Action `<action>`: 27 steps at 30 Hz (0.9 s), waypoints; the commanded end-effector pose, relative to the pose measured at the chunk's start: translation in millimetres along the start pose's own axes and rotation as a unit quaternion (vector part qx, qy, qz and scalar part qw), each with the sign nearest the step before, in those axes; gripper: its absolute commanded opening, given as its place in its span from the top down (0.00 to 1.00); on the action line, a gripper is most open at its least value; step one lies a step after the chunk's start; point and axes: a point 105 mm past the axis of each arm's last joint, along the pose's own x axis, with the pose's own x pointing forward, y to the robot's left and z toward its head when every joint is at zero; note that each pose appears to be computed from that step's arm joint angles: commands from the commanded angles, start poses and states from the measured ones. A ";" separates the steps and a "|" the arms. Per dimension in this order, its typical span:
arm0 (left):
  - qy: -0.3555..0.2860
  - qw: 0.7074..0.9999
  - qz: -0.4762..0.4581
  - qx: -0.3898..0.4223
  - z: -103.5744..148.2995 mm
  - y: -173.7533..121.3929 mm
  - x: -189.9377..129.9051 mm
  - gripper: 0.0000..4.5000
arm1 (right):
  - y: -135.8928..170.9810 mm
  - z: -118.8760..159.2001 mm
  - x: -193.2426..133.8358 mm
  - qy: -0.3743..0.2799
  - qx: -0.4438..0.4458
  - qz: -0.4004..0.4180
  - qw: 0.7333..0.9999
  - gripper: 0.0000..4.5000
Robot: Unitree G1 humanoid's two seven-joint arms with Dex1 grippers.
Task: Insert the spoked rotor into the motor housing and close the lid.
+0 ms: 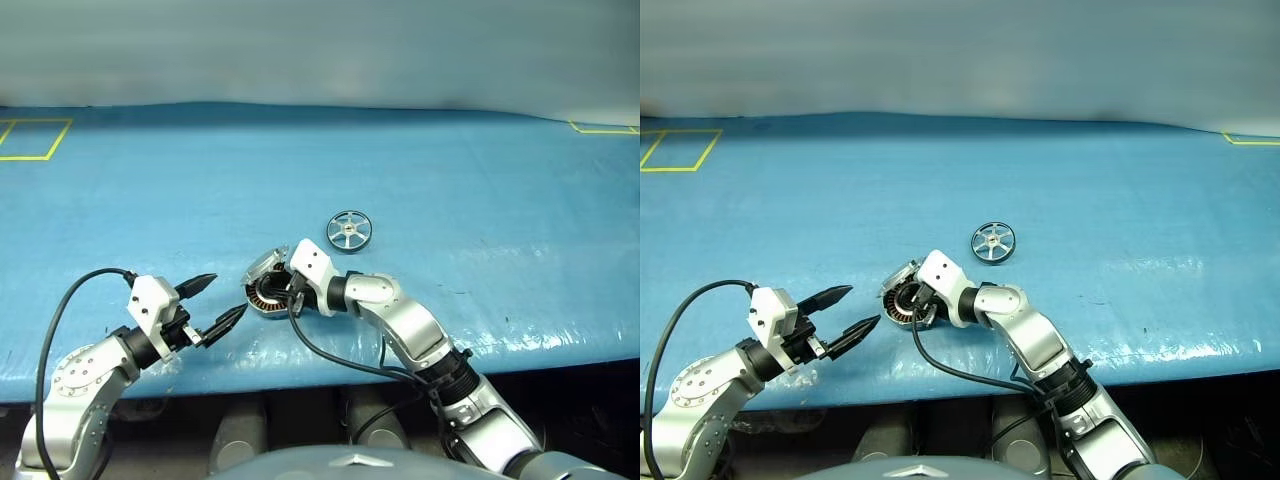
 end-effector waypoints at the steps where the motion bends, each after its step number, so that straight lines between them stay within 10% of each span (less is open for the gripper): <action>1: -0.010 1.000 0.001 0.018 5.8 -0.2 0.6 0.02 | -0.2 4.8 0.0 -0.002 -0.013 0.000 1.000 0.85; 6: -0.007 1.000 0.002 0.020 3.8 0.7 1.0 0.02 | 2.2 6.7 -0.9 -0.006 -0.027 0.004 1.000 0.57; 19: -0.004 1.000 0.003 0.023 2.0 1.8 2.1 0.02 | 4.2 18.3 -1.5 -0.039 -0.014 0.011 0.999 0.57; 27: 0.000 1.000 0.007 0.025 -0.8 2.6 1.5 0.02 | 3.1 18.2 -0.4 -0.040 -0.010 0.011 0.999 1.00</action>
